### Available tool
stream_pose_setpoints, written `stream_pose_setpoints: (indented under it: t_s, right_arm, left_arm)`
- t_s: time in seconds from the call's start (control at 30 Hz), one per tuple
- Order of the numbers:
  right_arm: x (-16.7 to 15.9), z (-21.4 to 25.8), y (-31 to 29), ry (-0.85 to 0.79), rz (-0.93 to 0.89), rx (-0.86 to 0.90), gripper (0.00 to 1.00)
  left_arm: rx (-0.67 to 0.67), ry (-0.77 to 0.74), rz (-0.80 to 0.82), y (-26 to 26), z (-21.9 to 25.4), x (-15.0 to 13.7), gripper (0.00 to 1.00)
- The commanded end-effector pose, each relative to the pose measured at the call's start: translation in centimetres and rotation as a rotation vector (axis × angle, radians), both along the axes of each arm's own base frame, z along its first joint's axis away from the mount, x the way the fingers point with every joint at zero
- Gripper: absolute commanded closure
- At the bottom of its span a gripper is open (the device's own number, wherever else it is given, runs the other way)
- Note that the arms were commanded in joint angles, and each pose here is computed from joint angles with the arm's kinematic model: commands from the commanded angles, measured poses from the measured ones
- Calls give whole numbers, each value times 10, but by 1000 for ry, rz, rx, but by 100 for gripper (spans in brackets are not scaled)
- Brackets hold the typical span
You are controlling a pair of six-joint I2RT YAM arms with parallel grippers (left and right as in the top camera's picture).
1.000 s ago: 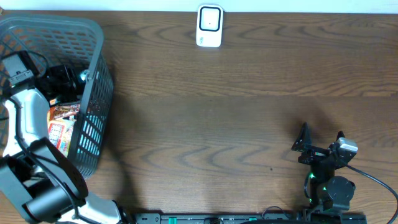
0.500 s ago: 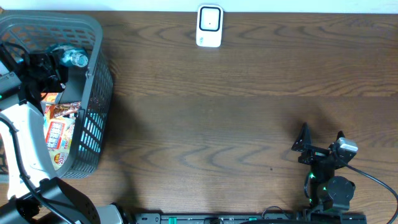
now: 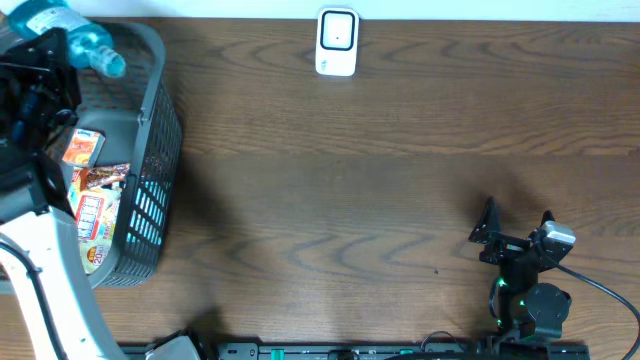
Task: Scan the item barcode
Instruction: 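Lift the bottle out and set it on the table center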
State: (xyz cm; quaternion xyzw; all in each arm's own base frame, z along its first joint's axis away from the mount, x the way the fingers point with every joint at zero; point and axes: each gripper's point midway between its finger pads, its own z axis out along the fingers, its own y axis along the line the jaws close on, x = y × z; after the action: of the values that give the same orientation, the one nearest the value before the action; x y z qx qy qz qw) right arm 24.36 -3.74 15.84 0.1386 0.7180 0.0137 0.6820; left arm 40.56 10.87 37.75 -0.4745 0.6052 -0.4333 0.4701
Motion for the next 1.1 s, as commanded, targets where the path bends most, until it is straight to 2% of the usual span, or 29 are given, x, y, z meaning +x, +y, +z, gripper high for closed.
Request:
stream_pose_setpoints:
  t_s: [0.0, 0.13, 0.4, 0.6, 0.8, 1.07]
  right_arm:
    - [-1, 0, -2, 1, -10, -15, 1]
    - [-1, 0, -2, 1, -10, -15, 1]
    - [-1, 0, -2, 1, -10, -15, 1]
    - [-1, 0, -2, 1, -10, -15, 1]
    - [-1, 0, -2, 1, -10, -15, 1]
    - [-1, 0, -2, 1, -10, -15, 1]
  left_arm:
    - [31, -28, -102, -35, 9, 10, 73]
    - [39, -6, -212, -77, -3, 23, 73]
    - [142, 31, -422, -163, -34, 42, 73]
    - [227, 98, -599, -226, -84, 52, 73]
    - [293, 251, -735, -261, -155, 49, 73]
    - [341, 401, -799, -267, -220, 43, 74]
